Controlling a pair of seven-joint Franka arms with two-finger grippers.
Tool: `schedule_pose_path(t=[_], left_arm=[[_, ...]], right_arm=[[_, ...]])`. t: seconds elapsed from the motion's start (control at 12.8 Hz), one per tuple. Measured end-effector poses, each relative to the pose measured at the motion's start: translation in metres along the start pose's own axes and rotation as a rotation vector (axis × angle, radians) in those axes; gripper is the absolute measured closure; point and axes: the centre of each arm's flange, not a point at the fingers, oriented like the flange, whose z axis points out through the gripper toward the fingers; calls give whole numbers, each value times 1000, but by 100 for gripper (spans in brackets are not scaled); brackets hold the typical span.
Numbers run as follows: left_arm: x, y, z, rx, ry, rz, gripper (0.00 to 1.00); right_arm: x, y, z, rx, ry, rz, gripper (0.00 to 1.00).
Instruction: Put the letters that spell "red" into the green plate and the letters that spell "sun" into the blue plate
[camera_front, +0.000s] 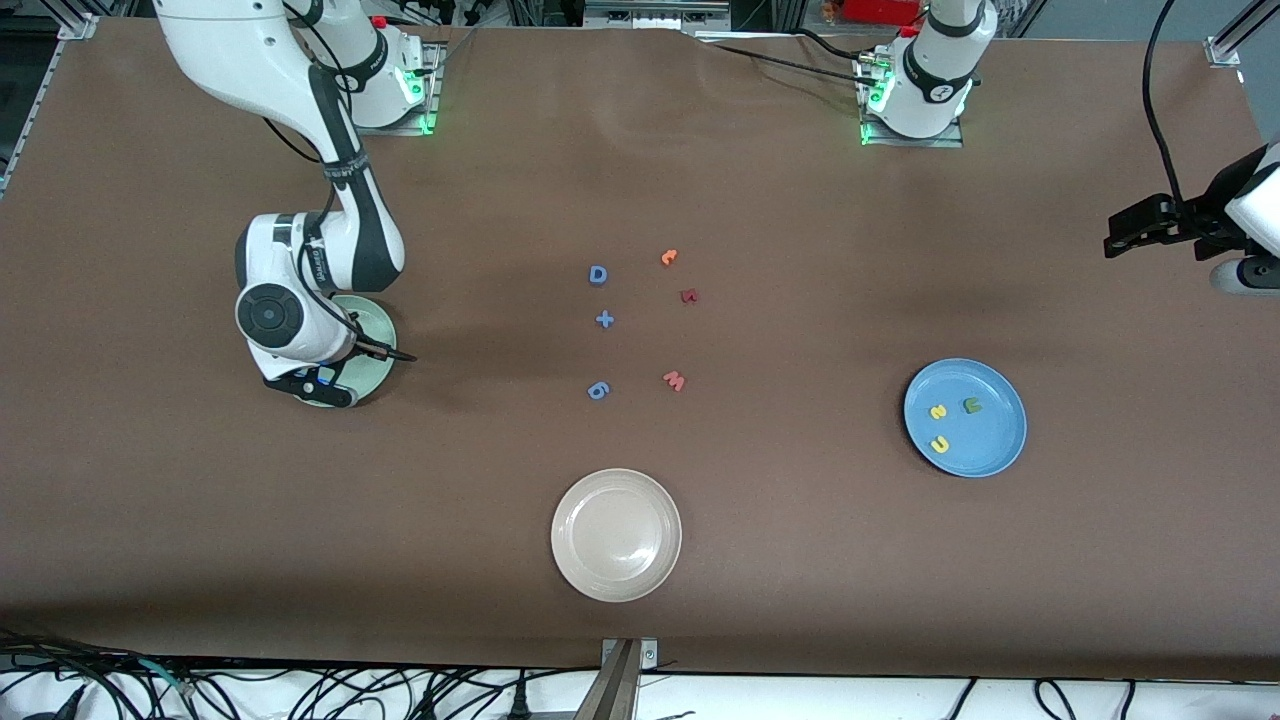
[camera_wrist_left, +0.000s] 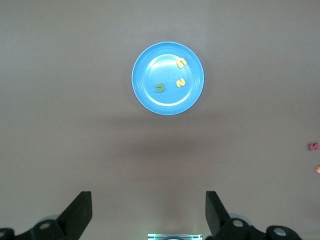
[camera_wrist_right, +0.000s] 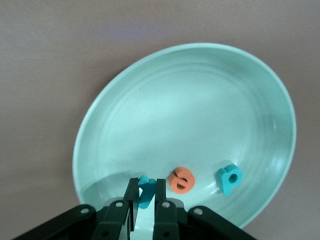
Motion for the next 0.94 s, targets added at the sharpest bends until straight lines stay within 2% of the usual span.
schedule_pose_path(t=[0.47, 0.55, 0.78, 0.94], left_arm=[[0, 1, -1, 0, 3, 2, 0], [0, 2, -1, 1, 4, 4, 0], [1, 5, -1, 1, 4, 9, 0], [2, 9, 0, 2, 3, 17, 0]], right_arm=[[-2, -9, 2, 32, -8, 13, 84], [-2, -9, 2, 33, -8, 13, 78], [-1, -10, -5, 40, 0, 13, 44], [2, -6, -28, 51, -8, 19, 21]])
